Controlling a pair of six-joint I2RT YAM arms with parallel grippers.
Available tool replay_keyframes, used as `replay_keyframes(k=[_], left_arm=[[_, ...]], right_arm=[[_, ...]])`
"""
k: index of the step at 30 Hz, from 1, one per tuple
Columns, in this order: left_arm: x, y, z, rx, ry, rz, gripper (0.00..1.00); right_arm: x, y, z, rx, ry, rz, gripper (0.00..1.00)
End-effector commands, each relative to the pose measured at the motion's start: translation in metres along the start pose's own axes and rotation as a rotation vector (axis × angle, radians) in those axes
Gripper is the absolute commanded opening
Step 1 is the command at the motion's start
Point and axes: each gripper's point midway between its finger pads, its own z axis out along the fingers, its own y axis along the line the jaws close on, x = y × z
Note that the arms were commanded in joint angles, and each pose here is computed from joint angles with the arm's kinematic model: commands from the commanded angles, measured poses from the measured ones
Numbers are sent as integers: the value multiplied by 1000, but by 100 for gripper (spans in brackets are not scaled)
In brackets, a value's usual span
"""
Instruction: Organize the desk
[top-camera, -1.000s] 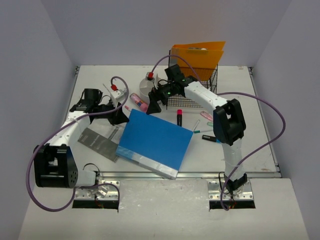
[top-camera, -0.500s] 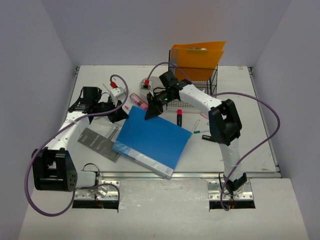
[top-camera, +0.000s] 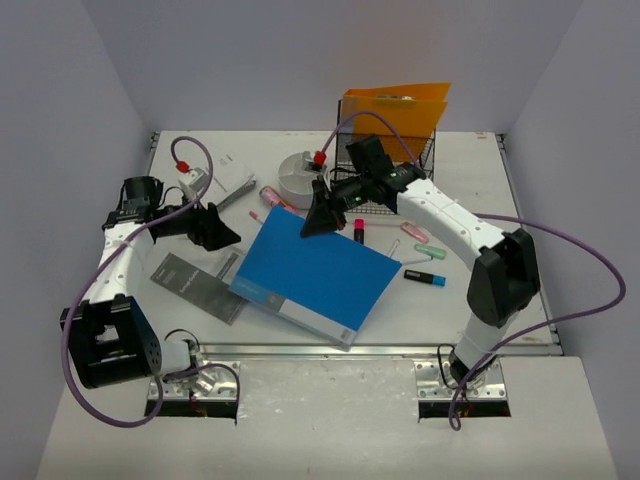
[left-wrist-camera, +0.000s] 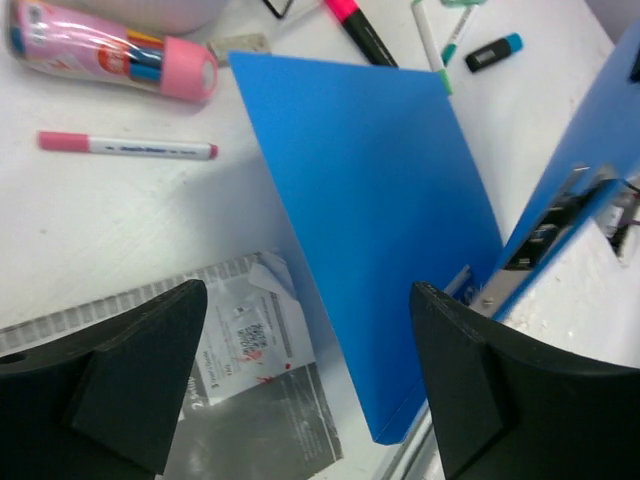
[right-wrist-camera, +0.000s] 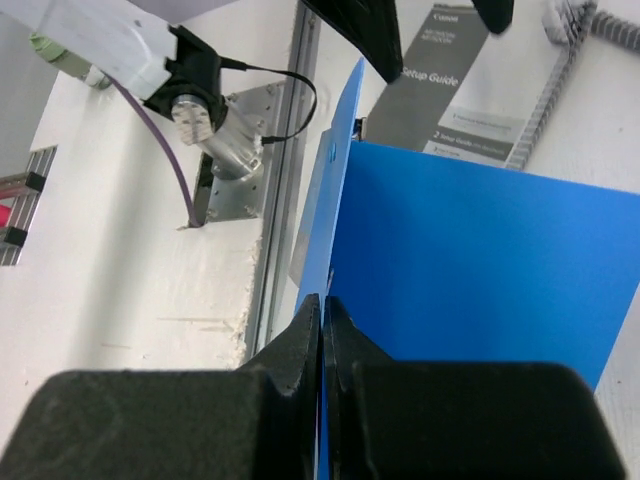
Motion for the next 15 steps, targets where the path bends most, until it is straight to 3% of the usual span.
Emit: replay_keyframes(k=[1, 8, 15], left_arm=[[10, -35, -3, 177, 5, -36, 83], [24, -44, -8, 276, 24, -78, 85], [13, -25, -16, 289, -87, -190, 87]], right_arm=[[-35, 20, -13, -8, -106, -131, 0], [-49, 17, -29, 45, -158, -134, 0], [-60, 14, -44, 74, -204, -67, 0]])
